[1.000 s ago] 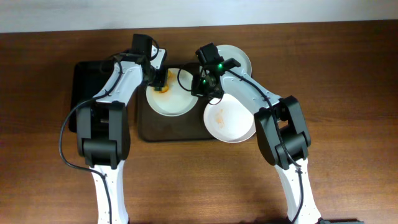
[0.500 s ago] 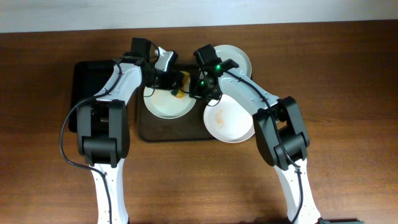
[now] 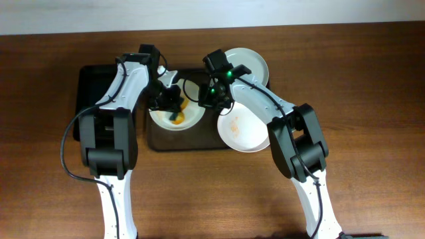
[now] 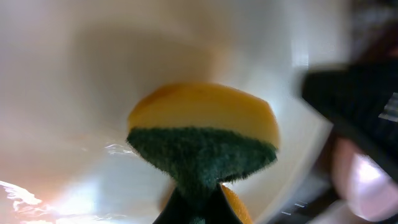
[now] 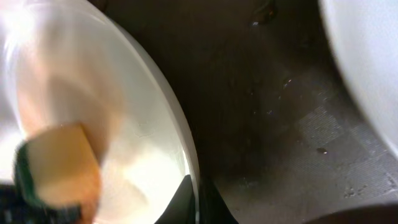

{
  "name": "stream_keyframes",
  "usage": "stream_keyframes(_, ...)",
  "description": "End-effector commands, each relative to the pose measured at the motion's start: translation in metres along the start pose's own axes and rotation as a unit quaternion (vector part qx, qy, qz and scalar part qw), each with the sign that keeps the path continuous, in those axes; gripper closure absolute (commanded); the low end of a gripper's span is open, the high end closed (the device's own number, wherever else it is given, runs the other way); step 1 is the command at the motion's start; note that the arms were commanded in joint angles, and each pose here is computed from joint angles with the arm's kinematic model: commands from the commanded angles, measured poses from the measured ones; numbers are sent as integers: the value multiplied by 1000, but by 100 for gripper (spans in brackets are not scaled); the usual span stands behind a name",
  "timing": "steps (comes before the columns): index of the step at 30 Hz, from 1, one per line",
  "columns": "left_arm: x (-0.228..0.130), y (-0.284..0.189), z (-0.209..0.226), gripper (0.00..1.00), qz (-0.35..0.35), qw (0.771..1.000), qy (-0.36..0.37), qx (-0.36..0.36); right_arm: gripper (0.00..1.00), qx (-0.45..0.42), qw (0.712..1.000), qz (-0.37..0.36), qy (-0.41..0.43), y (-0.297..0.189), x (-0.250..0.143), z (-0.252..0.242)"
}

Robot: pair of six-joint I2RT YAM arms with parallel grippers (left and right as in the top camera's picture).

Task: Clean dirty plates on tray and stack at the side
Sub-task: 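Scrub the front-left plate with the sponge while the right gripper holds its rim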

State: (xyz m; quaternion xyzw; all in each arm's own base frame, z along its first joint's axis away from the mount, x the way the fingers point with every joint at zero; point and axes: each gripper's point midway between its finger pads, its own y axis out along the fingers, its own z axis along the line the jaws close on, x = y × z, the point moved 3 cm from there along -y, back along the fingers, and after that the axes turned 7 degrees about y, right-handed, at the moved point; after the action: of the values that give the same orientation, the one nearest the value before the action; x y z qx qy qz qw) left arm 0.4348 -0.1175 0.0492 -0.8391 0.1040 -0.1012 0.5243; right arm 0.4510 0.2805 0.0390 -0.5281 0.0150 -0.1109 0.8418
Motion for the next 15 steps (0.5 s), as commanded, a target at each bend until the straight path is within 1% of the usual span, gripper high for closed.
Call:
stream_keyframes(1, 12, 3, -24, 99, -25, 995, 37, -86, 96, -4, 1000, -6, 8, 1, 5, -4)
stream_keyframes(2, 15, 3, -23, 99, -32, 995, 41, -85, 96, -4, 1000, -6, 8, 1, 5, -4)
stream_keyframes(3, 21, 5, -16, 99, -43, 996, 48, -60, 96, -3, 1000, -5, 8, 1, 5, -4)
stream_keyframes(6, 33, 6, 12, 99, -57, 996, 55, 50, 96, -2, 1000, -6, 7, 1, 5, -3)
stream_keyframes(8, 33, 3, 35, 99, -50, 986, 33, 153, 96, -1, 1000, -7, 7, 1, 6, -3)
stream_keyframes(10, 31, -5, 56, 99, -42, 966, 8, 254, 96, -1, 1000, -7, 7, 1, 6, -3)
stream_keyframes(11, 29, -9, 62, 99, -38, 957, 3, 287, 96, -1, 1000, -7, 7, 1, 6, -3)
stream_keyframes(12, 26, -17, 71, 99, -32, 937, -10, 349, 96, -1, 1000, -7, 7, 1, 6, -3)
stream_keyframes(13, 25, -23, 75, 99, -29, 923, -16, 383, 96, -1, 1000, -7, 7, 1, 6, -3)
stream_keyframes(14, 23, -30, 78, 99, -24, 903, -13, 428, 96, -1, 1000, -7, 7, 1, 6, -3)
stream_keyframes(15, 23, -34, 78, 99, -20, 892, -10, 451, 96, -1, 1000, -7, 7, 1, 6, -3)
